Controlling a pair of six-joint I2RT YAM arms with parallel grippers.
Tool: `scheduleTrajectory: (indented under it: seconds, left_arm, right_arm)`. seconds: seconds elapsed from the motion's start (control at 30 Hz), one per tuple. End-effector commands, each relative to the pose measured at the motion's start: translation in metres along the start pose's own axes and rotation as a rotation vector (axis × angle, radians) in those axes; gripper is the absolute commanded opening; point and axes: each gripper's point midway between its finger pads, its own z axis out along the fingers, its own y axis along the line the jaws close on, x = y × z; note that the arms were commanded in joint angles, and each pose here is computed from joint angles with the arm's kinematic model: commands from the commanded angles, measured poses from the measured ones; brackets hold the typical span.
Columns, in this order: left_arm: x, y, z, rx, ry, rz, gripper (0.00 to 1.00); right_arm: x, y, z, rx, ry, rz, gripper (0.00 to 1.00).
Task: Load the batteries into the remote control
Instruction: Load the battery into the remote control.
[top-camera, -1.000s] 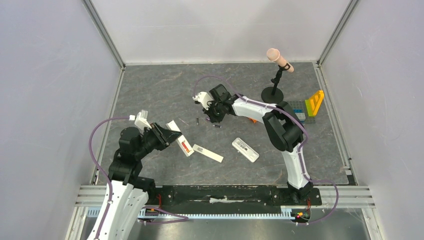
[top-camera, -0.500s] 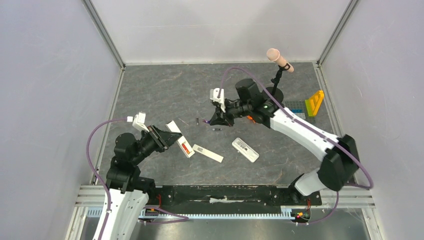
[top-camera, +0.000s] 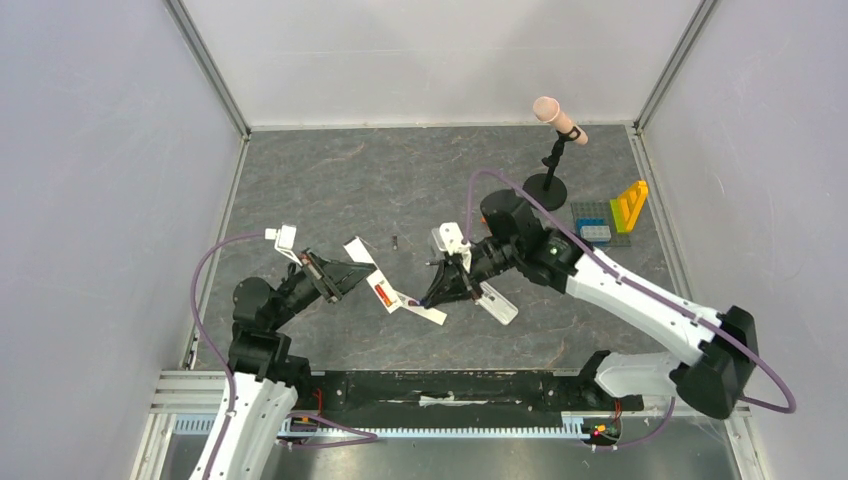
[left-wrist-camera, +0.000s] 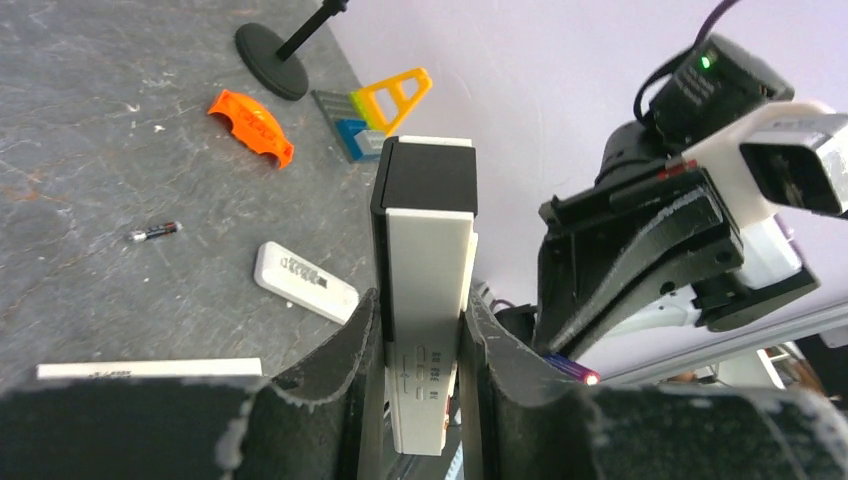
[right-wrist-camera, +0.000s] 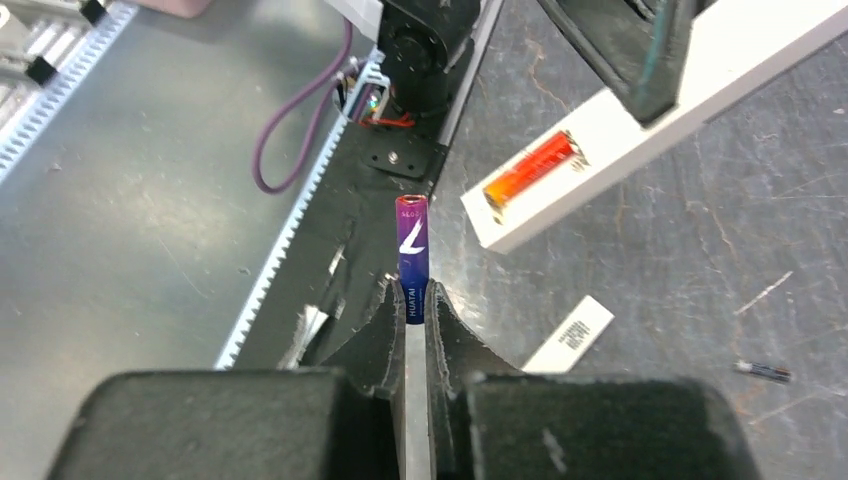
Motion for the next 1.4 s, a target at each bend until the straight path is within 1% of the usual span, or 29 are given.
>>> scheduleTrajectory:
  seconds: [0.0, 0.13, 0.23, 0.3, 0.4, 0.5, 0.6, 0.8, 1.07, 1.37]
  left_arm:
    - [-0.021, -0.025, 0.001, 0.155, -0.134, -0.038, 0.02]
    - [-0.03, -0.009, 0.0, 0.142, -0.246, -0.128, 0.02]
    - [-0.034, 0.004, -0.001, 0.113, -0.304, -0.177, 0.02]
    - [-0.034, 0.013, -0.001, 0.088, -0.326, -0.206, 0.02]
    - [-0.033, 0.024, -0.001, 0.049, -0.336, -0.241, 0.02]
    - [-0.031, 0.033, 0.0, 0.008, -0.338, -0.262, 0.02]
    - [-0.028, 0.039, 0.0, -0.016, -0.33, -0.273, 0.02]
    - [-0.021, 0.044, -0.001, -0.037, -0.308, -0.268, 0.02]
    - [-0.013, 0.046, -0.003, -0.04, -0.287, -0.25, 0.02]
    - [-0.008, 0.045, -0.003, -0.036, -0.258, -0.233, 0.02]
  right_arm:
    - [-0.044, 0.008, -0.007, 0.116, -0.137, 0.045, 0.05]
    - [-0.07, -0.004, -0.016, 0.268, -0.228, 0.24, 0.05]
    - [-0.075, -0.011, -0.015, 0.367, -0.245, 0.367, 0.05]
    - [-0.072, -0.014, -0.008, 0.426, -0.222, 0.433, 0.05]
    - [-0.057, -0.025, 0.001, 0.545, -0.143, 0.526, 0.04]
    - [-0.039, -0.034, 0.014, 0.626, -0.061, 0.587, 0.03]
    - [-0.027, -0.039, 0.024, 0.68, 0.004, 0.594, 0.03]
    - [-0.013, -0.049, 0.038, 0.77, 0.112, 0.557, 0.03]
    - [-0.005, -0.061, 0.042, 0.868, 0.188, 0.518, 0.03]
    - [0.003, -0.065, 0.042, 0.888, 0.249, 0.474, 0.03]
